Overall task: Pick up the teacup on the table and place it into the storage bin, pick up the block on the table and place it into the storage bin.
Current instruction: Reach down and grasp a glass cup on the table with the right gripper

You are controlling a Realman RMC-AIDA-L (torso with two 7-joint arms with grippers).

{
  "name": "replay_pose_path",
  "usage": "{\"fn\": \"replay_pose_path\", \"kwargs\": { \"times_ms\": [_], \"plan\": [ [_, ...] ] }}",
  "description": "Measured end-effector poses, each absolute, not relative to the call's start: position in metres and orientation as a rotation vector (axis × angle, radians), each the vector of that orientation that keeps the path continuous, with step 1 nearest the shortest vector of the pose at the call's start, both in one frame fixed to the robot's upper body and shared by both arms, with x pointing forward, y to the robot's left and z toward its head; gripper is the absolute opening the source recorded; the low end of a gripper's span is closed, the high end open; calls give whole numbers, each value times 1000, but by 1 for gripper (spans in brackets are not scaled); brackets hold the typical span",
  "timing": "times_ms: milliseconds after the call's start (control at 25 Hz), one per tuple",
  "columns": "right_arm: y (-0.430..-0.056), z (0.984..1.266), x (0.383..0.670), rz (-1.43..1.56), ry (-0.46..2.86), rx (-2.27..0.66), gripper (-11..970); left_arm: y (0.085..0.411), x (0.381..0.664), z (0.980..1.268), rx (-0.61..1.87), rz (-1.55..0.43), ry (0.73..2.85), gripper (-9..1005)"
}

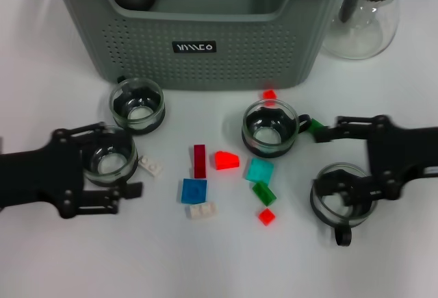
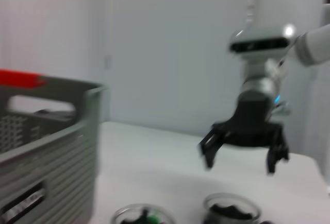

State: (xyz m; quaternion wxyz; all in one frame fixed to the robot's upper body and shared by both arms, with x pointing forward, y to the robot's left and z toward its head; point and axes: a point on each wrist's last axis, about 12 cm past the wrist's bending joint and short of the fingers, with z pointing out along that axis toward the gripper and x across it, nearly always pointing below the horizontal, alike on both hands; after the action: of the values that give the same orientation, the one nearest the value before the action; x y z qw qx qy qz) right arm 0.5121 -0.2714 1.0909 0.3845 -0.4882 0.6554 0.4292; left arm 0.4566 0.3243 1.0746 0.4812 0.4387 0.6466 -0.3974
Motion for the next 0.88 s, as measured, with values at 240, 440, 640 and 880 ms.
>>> {"fn": "replay_pose_path", "kwargs": {
  "times_ms": [240,440,640,880],
  "plan": [
    [-283,1164,531,880,1919,-1474,917,342,444,1071,967,-911,1620,842],
    [-241,1200,544,587,2086,-1727,870,339,443,1069,952,-921,1620,841],
    [-199,1201,555,398,2194,-1901,774,334,443,1067,942,-937,1610,841],
    [-175,1188,557,248,2226,-1942,680,333,441,1065,927,-945,1612,841]
  ]
}}
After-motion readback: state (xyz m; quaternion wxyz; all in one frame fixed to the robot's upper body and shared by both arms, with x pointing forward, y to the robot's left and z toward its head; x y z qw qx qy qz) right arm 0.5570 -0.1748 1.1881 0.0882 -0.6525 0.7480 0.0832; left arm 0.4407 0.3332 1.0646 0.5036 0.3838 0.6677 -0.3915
